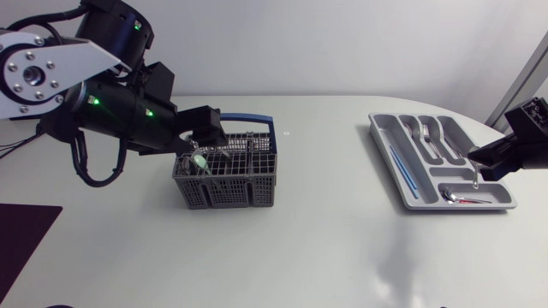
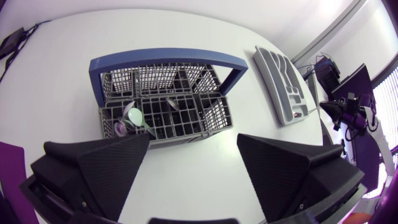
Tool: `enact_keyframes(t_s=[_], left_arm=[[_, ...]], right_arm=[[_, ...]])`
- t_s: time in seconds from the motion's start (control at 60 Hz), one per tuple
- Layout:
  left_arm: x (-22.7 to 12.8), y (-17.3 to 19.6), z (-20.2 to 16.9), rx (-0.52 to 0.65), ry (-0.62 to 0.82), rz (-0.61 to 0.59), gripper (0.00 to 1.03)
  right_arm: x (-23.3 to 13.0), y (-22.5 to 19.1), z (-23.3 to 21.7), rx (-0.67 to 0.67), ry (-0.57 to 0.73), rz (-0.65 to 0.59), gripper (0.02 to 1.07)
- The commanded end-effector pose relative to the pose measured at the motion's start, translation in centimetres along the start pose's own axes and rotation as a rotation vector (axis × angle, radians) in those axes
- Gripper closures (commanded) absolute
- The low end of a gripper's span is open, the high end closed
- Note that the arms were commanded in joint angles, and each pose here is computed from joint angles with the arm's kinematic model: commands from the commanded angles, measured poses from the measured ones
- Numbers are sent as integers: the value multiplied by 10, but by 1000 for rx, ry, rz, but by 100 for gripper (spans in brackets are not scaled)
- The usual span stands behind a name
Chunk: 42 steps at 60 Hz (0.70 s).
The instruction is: Unload the cutlery basket into the drawer organizer.
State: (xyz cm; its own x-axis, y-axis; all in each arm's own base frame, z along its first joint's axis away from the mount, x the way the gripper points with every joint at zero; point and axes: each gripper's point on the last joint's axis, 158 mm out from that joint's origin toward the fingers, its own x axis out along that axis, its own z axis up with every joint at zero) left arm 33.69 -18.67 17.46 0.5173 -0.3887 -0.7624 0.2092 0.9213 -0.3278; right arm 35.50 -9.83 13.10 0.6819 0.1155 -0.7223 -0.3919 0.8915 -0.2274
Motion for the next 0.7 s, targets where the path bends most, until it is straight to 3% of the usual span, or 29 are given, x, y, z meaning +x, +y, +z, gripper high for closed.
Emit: enact_keyframes(t_s=[0.0,0.55,0.683], left_arm=[[3,-5,8,-47,-8,-2,4],[32,-4,-9,-245,88,33,4],[35,-12,-10,-278,95,26,4]], right_arm=[[16,-4,-23,-22,48,0,101],[69,-52,-78,-70,202,-154,101],[75,-57,-88,-71,232,-175,88]])
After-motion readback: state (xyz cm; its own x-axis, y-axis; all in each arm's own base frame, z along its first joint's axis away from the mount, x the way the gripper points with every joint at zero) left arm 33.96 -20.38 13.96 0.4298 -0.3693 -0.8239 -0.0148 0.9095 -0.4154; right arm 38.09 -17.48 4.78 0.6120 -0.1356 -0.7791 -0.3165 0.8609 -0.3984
